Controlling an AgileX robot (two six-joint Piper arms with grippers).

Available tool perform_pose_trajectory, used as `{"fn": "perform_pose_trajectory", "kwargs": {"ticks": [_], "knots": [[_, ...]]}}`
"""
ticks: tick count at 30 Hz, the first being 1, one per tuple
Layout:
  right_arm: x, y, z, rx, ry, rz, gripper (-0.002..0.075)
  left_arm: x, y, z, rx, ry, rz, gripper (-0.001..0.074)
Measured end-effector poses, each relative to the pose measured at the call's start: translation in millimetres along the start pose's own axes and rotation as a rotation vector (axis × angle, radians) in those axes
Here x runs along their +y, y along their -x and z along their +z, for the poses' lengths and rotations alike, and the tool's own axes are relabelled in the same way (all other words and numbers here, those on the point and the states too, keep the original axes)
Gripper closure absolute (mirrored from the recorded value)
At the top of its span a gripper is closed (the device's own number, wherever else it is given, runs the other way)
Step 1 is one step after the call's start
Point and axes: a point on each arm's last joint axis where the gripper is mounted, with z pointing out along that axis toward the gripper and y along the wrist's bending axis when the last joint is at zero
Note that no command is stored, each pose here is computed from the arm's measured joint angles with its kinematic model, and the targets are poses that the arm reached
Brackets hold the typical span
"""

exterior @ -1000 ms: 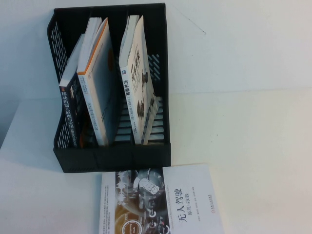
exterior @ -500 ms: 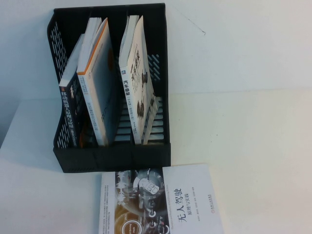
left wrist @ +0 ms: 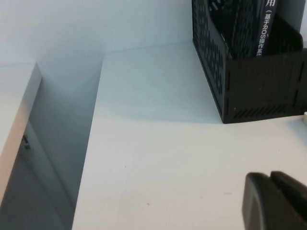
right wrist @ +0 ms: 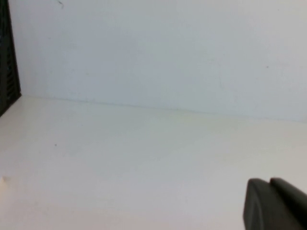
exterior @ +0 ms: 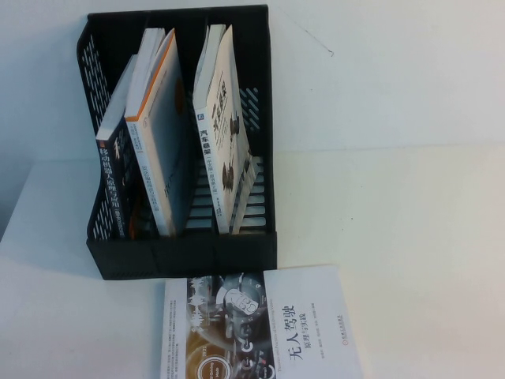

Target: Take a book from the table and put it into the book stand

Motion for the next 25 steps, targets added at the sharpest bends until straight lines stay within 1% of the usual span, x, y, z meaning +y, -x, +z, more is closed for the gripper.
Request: {"fn": "perform_pose_trajectory", "kwargs": {"ticks": [3,7,25], "knots": [[2,-28,6,0.056,-0.012,0.017,0.0718,0,0,0,0.000,0.000,0.000,0.0738],[4,-51,2,0.174,-0.013,0.112,0.0718,0,0,0,0.000,0.000,0.000,0.0738],[5,-52,1,0.174,-0.010,0.151,0.0718,0,0,0,0.003,0.000,0.000,0.0738]]}}
